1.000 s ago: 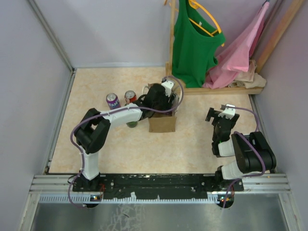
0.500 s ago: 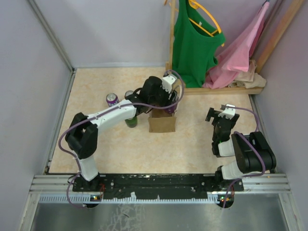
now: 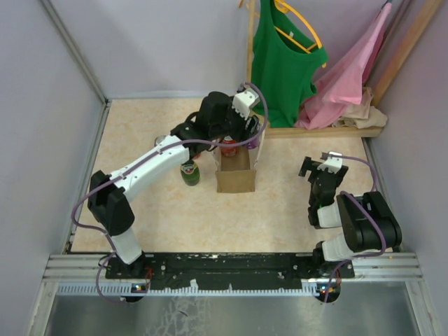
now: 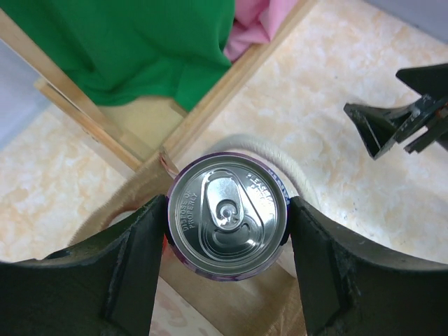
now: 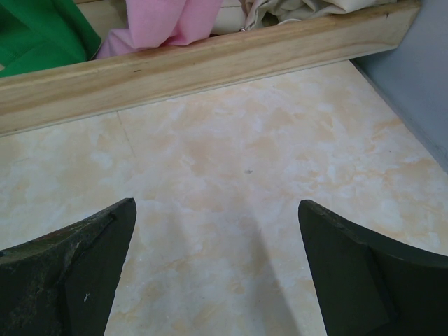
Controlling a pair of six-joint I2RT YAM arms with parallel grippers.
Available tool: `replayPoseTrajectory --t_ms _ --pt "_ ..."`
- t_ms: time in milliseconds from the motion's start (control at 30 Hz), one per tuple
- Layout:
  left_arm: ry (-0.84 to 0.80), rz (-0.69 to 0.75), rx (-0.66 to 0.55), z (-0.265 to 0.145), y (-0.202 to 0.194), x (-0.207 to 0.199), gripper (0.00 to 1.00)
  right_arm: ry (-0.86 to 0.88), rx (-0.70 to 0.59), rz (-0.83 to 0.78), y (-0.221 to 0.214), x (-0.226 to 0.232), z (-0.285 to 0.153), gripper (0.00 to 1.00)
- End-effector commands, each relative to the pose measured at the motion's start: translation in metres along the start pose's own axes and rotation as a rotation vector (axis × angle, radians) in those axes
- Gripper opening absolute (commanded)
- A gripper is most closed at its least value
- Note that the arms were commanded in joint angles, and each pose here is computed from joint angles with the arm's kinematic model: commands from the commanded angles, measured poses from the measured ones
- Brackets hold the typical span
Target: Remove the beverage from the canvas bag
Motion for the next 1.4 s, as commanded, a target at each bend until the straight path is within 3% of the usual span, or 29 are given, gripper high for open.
replayPoseTrajectory --t_ms 0,367,567,700,900,1367 --pt "0.019 0.076 -0.168 -0.033 0.066 0.001 0.00 -0.014 -0.066 0.030 0.017 -0.001 0.006 0.99" --pt "0.242 0.122 -0.246 -0.064 0.116 0.040 0.00 -0.013 -0.066 0.030 0.017 0.000 0.006 0.99" --pt "0.355 0.046 -0.282 -0.098 0.127 0.100 0.00 -0.014 -0.065 0.029 0.016 -0.001 0.006 0.99" --pt "0.472 -0.011 -0.283 -0.128 0.112 0.146 0.00 -0.014 -0.066 0.030 0.016 0.000 0.006 0.99" --pt "0.620 -0.075 -0.249 -0.164 0.077 0.176 0.00 -0.014 -0.065 0.030 0.016 -0.001 0.006 0.99" --pt "0.699 -0.288 -0.198 -0.208 -0.026 0.146 0.00 -0.015 -0.066 0.030 0.017 -0.001 0.006 0.99"
Point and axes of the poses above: each gripper's point midway between its finger pads, its own z axis out along the fingers, its own x axis along the line the jaws close on, y = z × x, the point moved 6 cm from there along -z, back along the fingers, and after that the axes turned 4 degrees about -z, right-handed, at the moved point
